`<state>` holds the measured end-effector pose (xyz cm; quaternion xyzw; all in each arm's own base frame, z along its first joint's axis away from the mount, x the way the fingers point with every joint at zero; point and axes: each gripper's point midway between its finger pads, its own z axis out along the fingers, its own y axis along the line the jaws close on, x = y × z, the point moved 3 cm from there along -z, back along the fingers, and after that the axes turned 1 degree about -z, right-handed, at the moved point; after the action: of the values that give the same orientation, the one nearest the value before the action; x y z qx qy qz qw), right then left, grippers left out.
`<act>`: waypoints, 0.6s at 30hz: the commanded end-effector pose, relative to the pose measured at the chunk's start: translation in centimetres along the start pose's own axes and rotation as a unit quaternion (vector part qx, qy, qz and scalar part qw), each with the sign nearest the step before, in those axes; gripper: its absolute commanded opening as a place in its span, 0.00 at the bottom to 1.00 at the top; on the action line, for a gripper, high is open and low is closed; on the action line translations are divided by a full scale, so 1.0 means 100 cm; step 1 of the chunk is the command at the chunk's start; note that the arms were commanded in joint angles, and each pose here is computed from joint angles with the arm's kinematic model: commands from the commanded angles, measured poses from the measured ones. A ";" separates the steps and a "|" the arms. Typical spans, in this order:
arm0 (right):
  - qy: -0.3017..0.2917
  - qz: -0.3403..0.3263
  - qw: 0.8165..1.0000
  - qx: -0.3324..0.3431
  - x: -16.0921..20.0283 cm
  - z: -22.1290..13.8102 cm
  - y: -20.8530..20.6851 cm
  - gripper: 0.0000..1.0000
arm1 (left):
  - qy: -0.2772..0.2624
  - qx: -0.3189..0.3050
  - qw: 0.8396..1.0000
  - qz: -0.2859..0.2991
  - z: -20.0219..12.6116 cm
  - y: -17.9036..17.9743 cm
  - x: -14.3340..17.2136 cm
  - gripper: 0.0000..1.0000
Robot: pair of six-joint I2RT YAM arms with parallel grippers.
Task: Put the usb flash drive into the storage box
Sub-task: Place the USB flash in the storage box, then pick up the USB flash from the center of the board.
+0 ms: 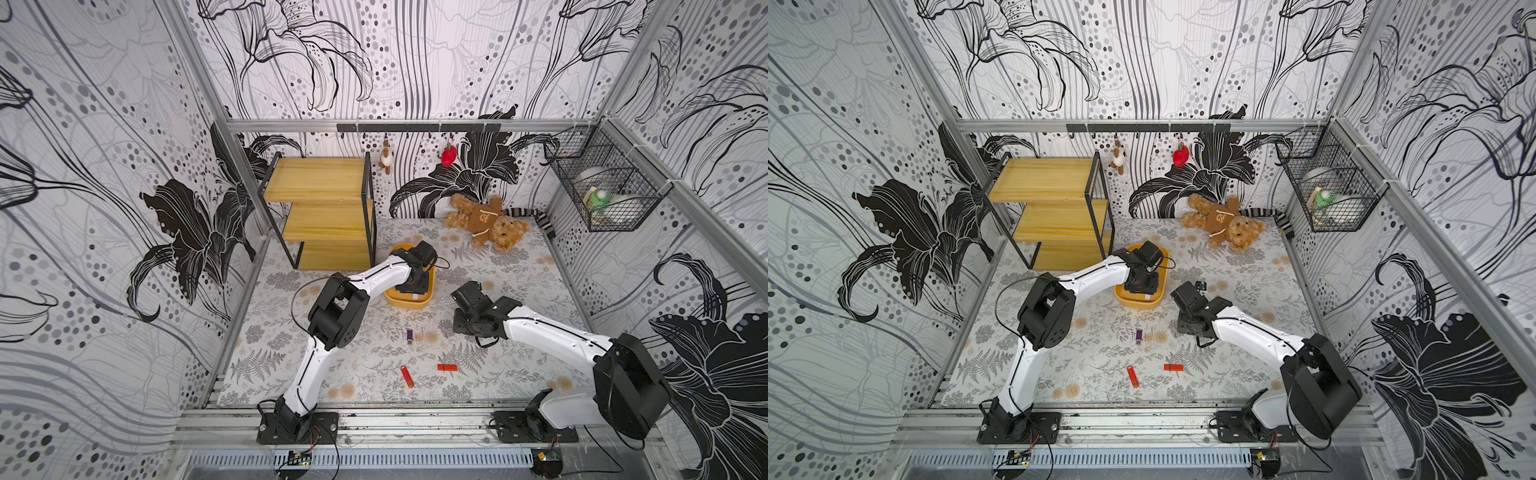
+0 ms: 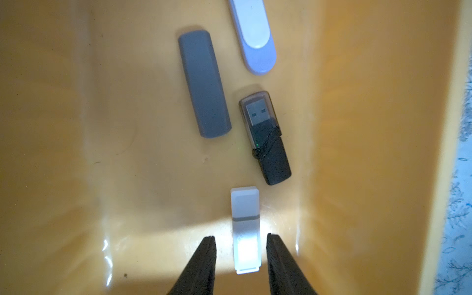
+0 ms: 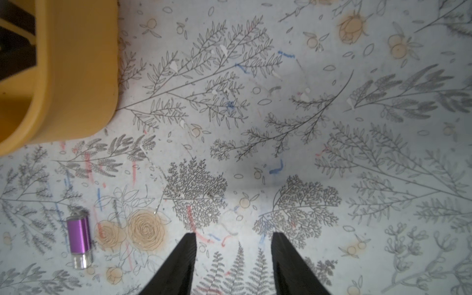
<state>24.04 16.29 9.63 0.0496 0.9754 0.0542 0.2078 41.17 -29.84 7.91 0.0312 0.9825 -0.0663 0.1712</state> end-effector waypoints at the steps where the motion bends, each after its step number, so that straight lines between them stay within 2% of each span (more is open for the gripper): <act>1: 0.018 0.006 1.000 0.007 0.021 -0.006 -0.003 0.47 | -0.075 0.013 0.997 -0.003 -0.070 -0.007 -0.036 0.41; 6: 0.047 -0.004 0.999 -0.018 0.049 -0.013 0.008 0.33 | -0.106 0.013 0.994 -0.008 -0.119 0.004 -0.036 0.46; 10: 0.067 -0.013 0.997 -0.027 0.071 -0.020 0.014 0.27 | -0.105 0.012 0.994 -0.021 -0.139 0.021 -0.012 0.47; 11: 0.074 -0.017 0.997 -0.030 0.076 -0.021 0.016 0.28 | -0.099 0.009 0.995 -0.025 -0.140 0.027 -0.002 0.47; 14: 0.086 -0.036 0.995 -0.041 0.088 -0.022 0.023 0.48 | -0.089 0.009 0.995 -0.032 -0.144 0.037 0.027 0.49; 18: 0.086 -0.047 0.994 -0.057 0.093 -0.015 0.028 0.56 | -0.078 0.006 0.996 -0.041 -0.145 0.048 0.062 0.51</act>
<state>15.74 20.29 8.44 -0.0161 0.9846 0.1050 0.1391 32.46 -23.27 19.54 0.0014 0.9651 -0.0842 0.2481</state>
